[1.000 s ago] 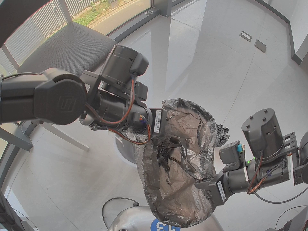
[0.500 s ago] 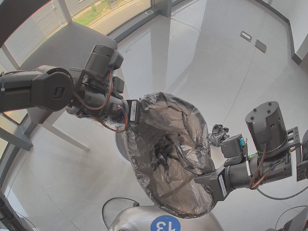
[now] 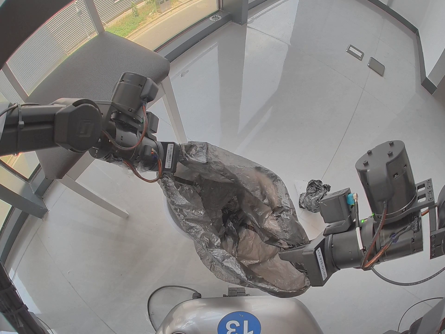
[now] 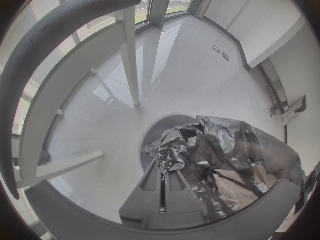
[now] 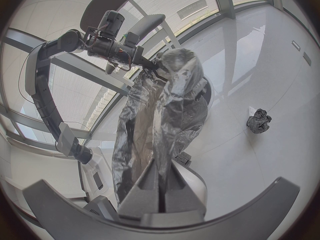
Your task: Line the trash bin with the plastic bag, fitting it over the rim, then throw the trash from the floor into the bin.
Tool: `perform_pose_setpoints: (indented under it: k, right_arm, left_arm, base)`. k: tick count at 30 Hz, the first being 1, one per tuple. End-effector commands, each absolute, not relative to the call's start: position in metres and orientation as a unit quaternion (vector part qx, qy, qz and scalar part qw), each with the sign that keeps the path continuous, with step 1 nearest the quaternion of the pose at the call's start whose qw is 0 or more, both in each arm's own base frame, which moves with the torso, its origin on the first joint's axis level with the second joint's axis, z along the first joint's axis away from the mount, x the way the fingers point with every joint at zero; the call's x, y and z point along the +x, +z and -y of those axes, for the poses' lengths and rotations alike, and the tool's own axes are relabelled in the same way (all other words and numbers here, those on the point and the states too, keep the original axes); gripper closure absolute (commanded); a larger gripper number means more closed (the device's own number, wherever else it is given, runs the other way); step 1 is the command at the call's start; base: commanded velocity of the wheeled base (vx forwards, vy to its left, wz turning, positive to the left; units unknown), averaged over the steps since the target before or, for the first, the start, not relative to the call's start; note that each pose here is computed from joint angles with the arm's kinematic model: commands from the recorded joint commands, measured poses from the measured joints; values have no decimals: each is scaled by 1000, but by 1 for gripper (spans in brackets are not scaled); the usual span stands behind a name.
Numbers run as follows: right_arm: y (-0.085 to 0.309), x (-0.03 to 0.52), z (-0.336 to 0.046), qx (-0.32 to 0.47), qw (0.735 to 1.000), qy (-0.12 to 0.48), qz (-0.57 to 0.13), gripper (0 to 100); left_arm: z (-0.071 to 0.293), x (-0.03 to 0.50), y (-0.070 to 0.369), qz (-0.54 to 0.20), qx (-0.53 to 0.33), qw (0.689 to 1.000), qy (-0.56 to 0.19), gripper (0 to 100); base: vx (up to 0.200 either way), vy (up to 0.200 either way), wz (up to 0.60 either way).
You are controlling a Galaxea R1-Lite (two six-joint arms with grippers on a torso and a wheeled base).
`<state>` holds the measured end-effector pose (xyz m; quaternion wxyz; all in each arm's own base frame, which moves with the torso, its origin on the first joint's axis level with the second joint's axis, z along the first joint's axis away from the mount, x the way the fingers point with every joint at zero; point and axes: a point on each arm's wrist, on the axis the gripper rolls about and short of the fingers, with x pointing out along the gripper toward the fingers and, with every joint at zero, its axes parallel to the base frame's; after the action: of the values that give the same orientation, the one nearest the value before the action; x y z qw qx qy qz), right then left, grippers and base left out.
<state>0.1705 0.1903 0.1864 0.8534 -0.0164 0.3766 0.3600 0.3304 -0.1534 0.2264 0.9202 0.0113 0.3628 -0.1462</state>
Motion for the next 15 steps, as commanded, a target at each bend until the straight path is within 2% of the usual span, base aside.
perform_pose_setpoints:
  k: [1,11,15]
  right_arm:
    - [186,173,-193,-17,853,361,-377,100]
    - [185,188,-210,-18,847,373,-379,100]
    - [172,210,-213,-39,849,359,-386,100]
  left_arm:
    - [138,336,227,-360,27,925,-123,100]
    - [115,333,241,-343,45,933,-99,100]
    - [111,324,249,-343,41,933,-100,100]
  base:
    - [0,0,0]
    - [0,0,0]
    - [0,0,0]
